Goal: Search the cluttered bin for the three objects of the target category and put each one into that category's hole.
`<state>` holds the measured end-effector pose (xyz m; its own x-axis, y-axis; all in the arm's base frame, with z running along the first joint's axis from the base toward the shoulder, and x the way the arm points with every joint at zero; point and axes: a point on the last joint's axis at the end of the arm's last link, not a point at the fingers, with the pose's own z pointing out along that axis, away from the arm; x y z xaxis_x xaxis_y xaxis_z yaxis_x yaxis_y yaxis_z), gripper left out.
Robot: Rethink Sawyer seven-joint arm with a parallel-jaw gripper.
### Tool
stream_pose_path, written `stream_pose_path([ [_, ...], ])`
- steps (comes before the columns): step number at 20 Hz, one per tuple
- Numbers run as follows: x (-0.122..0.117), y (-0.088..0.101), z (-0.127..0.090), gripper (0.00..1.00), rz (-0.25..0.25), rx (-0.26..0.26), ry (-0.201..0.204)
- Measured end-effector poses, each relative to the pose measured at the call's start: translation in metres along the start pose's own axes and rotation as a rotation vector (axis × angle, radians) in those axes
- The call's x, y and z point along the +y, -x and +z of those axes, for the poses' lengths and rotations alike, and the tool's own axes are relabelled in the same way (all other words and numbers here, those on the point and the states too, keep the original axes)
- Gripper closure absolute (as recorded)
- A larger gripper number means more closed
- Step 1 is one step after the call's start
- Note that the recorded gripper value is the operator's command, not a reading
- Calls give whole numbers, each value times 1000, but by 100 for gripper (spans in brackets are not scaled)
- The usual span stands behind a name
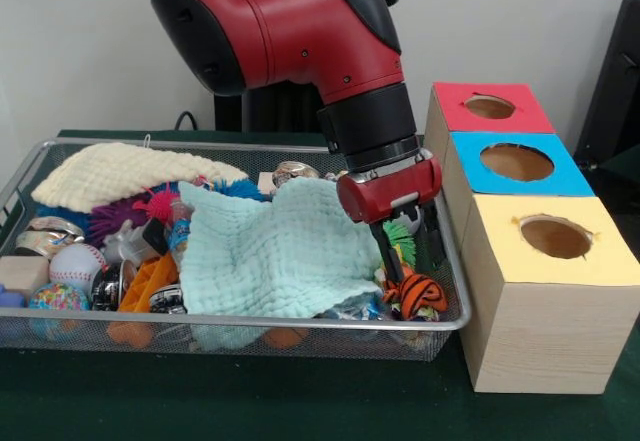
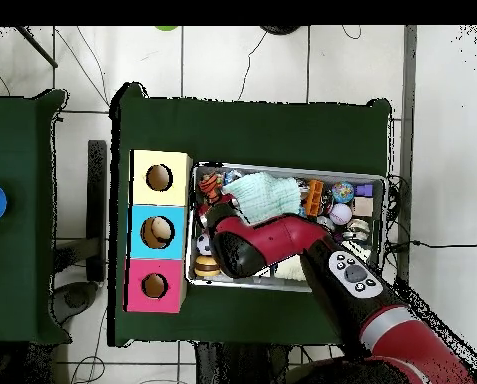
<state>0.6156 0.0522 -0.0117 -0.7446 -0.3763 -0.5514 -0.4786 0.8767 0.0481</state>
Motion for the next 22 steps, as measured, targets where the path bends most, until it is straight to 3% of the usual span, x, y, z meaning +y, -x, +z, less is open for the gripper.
stream_pose_path([
  [14, -7, -28, 7, 0, 36, 16, 17],
  [22, -3, -34, 11, 0, 36, -13, 20],
])
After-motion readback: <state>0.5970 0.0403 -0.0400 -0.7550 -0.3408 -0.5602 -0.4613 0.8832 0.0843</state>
